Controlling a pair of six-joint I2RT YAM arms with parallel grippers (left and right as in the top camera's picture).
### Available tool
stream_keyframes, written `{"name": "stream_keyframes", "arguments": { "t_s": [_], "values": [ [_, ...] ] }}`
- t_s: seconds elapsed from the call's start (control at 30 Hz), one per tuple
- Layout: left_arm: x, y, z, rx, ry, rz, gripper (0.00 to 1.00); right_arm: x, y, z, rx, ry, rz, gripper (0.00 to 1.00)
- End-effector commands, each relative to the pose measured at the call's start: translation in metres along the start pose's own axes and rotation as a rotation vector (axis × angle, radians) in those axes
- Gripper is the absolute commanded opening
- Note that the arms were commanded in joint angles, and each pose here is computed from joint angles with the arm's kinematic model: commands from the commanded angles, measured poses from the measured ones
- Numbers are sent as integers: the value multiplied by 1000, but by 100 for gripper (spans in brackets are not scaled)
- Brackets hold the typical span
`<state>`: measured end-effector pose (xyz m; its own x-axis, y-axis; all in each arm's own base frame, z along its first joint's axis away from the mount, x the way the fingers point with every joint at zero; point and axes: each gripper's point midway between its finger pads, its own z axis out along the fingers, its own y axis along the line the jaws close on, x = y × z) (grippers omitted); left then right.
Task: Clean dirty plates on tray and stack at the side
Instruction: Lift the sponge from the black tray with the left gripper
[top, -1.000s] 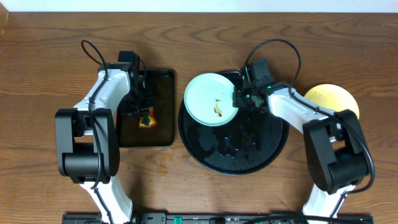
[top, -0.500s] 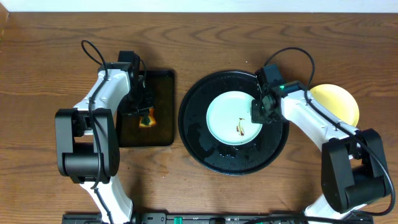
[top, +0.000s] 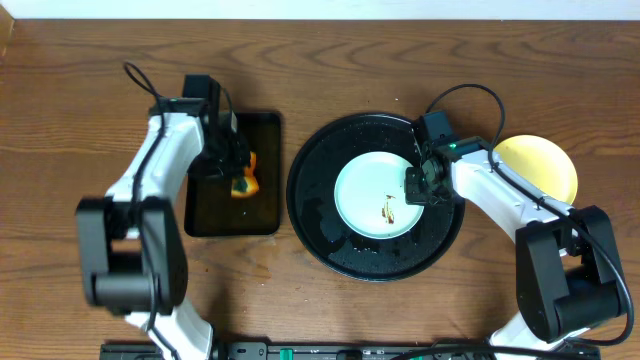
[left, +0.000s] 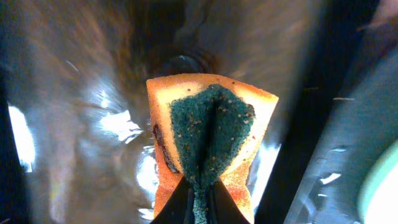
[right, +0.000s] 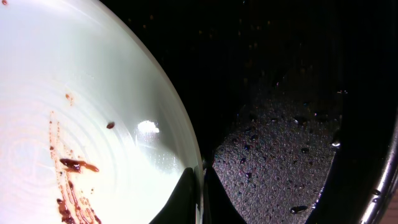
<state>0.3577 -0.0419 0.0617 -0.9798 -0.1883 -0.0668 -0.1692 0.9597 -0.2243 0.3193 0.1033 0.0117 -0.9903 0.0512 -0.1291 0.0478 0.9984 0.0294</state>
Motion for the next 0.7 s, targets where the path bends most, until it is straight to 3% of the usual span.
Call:
{"name": "stream_keyframes", "arguments": {
  "t_s": [0.0,0.67],
  "values": [
    [-18,-9,-46,3,-158,53,7,2,-7,1,37,-3,-8,1],
    [-73,-23,-156,-27,-652,137,7,-1,-6,1,33,-16,-11,1]
  ]
}}
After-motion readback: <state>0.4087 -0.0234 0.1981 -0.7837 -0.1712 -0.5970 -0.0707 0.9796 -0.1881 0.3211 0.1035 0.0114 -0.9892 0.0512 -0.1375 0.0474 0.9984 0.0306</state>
